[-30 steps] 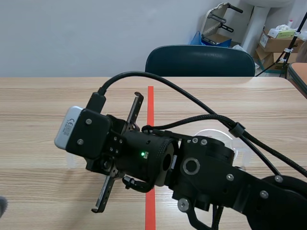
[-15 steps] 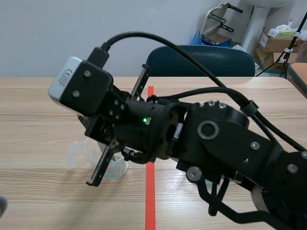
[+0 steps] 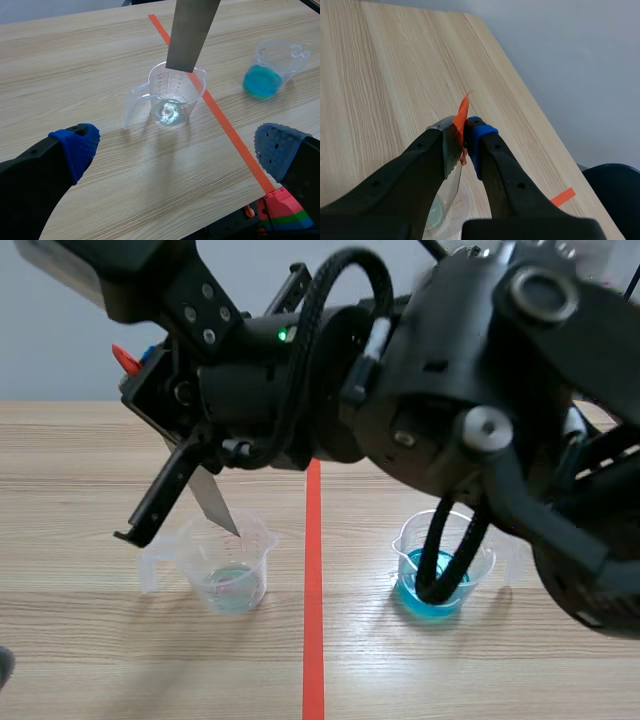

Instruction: Do the redox reaction experiment

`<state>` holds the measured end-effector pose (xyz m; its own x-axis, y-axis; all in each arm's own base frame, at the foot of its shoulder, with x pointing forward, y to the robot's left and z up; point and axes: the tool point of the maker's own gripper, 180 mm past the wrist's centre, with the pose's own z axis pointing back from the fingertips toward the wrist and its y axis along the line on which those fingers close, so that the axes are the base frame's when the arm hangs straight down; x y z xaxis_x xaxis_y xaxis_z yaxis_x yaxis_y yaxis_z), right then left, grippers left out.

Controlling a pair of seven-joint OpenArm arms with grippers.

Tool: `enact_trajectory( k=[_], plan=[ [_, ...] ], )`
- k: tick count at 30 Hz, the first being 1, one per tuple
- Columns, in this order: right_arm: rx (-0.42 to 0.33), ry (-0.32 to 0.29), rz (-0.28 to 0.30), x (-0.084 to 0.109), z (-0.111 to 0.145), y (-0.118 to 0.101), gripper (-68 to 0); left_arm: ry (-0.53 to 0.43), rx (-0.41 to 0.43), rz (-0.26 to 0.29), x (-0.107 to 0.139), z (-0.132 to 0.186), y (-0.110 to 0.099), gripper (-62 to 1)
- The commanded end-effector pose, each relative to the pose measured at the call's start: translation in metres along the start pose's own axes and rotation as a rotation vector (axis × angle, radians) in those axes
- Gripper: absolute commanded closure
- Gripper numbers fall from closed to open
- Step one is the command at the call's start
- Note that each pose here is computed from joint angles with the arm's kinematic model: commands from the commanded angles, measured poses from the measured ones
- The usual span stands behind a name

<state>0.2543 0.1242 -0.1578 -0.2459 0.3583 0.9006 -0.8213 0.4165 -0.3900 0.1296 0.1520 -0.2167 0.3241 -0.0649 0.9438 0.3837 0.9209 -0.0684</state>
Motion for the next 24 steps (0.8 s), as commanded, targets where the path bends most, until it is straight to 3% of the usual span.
enact_trajectory(
  k=[1, 10, 13, 24],
  plan=[
    [-0.016, -0.041, 0.014, 0.018, 0.003, -0.009, -0.7, -0.031, -0.012, 0.005, 0.007, -0.001, -0.003, -62.3],
    [0.013, -0.081, 0.012, 0.052, 0.011, -0.019, -0.7, -0.03, -0.012, 0.005, 0.007, -0.001, -0.003, -62.3],
    [0.012, -0.084, 0.026, 0.056, 0.01, -0.023, -0.7, -0.03, -0.012, 0.005, 0.007, -0.001, -0.003, -62.3],
    [0.055, -0.09, -0.006, 0.06, 0.011, -0.019, -0.7, -0.03, -0.012, 0.005, 0.007, -0.001, -0.003, -62.3]
  ],
)
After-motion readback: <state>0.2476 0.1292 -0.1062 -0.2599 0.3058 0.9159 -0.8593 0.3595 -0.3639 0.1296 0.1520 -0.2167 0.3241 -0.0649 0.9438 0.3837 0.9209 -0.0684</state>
